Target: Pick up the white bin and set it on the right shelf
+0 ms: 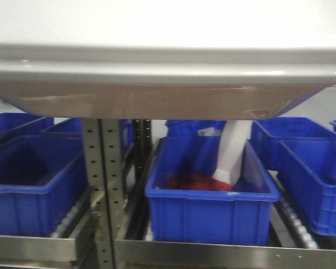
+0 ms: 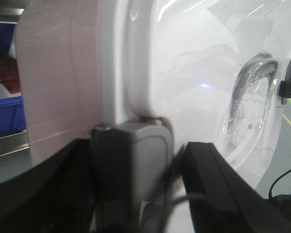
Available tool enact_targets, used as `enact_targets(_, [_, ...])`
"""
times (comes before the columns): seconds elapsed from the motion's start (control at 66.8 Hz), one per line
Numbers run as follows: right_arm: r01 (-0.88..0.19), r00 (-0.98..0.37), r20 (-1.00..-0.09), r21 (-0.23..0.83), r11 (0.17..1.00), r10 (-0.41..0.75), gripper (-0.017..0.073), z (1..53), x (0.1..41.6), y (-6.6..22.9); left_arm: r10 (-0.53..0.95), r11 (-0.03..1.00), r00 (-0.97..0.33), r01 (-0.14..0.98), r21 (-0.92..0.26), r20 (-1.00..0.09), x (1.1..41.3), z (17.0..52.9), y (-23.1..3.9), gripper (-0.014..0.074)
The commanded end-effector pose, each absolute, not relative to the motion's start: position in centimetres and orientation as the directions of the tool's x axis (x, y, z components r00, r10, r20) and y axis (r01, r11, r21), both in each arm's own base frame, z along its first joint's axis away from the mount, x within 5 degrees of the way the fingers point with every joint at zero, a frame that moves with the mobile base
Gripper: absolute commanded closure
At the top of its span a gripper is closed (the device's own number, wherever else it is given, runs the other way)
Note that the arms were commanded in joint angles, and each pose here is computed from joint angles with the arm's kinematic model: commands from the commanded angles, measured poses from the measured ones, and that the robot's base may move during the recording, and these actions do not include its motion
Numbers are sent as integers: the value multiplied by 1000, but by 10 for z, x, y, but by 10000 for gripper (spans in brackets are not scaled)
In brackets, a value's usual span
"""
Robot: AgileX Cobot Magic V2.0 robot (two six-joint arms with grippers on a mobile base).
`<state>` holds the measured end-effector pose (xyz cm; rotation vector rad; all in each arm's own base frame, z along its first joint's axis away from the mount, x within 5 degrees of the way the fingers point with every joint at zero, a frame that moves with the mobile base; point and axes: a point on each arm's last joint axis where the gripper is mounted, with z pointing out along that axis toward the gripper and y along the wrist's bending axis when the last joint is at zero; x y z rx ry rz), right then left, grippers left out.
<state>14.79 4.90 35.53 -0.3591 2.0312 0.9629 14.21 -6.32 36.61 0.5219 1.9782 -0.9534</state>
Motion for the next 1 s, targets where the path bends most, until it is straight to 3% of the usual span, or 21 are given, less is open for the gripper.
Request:
enact_targets(0.0, [-656,-591,-796,568,497,130,225,377,134,61,-12,403,-542,766,-500,-840,121,387,-77,353])
enact_targets(0.988, [-655,-591,-796,568,498,131,225,377,134,61,-12,403,-542,766,-500,-840,121,387,-77,353])
